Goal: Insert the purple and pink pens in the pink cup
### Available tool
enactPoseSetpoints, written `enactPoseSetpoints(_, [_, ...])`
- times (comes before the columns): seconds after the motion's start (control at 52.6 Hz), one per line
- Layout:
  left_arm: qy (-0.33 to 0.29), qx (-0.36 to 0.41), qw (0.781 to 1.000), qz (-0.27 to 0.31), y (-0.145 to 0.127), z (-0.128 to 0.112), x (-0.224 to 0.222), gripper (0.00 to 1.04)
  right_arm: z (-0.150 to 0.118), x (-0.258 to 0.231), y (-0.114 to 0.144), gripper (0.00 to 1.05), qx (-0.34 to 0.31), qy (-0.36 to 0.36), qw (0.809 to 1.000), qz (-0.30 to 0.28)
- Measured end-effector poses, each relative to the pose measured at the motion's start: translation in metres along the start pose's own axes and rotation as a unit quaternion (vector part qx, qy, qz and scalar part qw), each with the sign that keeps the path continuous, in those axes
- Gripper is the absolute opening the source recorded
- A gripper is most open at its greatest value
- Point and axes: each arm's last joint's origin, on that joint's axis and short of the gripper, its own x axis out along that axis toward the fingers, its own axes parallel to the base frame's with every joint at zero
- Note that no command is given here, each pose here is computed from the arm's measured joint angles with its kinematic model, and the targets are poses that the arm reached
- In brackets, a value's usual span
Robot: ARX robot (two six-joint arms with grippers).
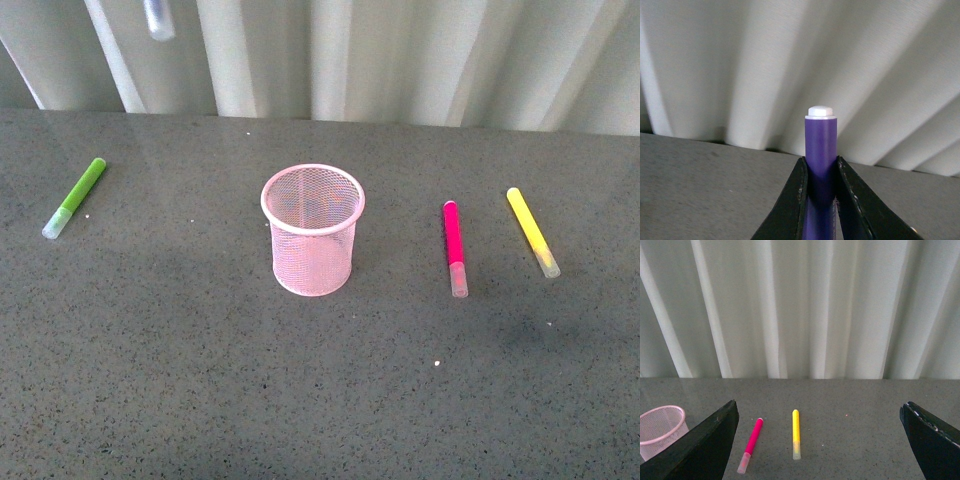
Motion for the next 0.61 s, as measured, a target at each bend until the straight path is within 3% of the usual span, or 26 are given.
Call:
enactPoseSetpoints(0.095, [0.005,-0.023,0.998,-0.061,-0.037,-0.031,-0.017,0.13,0.0,0.0,0.0,0.98,0.0,0.0,1.0,0.0])
enactPoseSetpoints(0.285, [0.004,-0.053,0.992,-0.119,-0.079,-0.068,-0.022,0.13,0.0,0.0,0.0,0.98,0.0,0.0,1.0,0.0])
enactPoseSetpoints(0.418, [0.011,-0.065,0.99,-0.128,-0.086,-0.092,-0.016,0.13,0.0,0.0,0.0,0.98,0.0,0.0,1.0,0.0])
enactPoseSetpoints(0.608, [0.018,-0.076,0.99,-0.117,-0.07,-0.119,0.004,0.13,0.0,0.0,0.0,0.98,0.0,0.0,1.0,0.0])
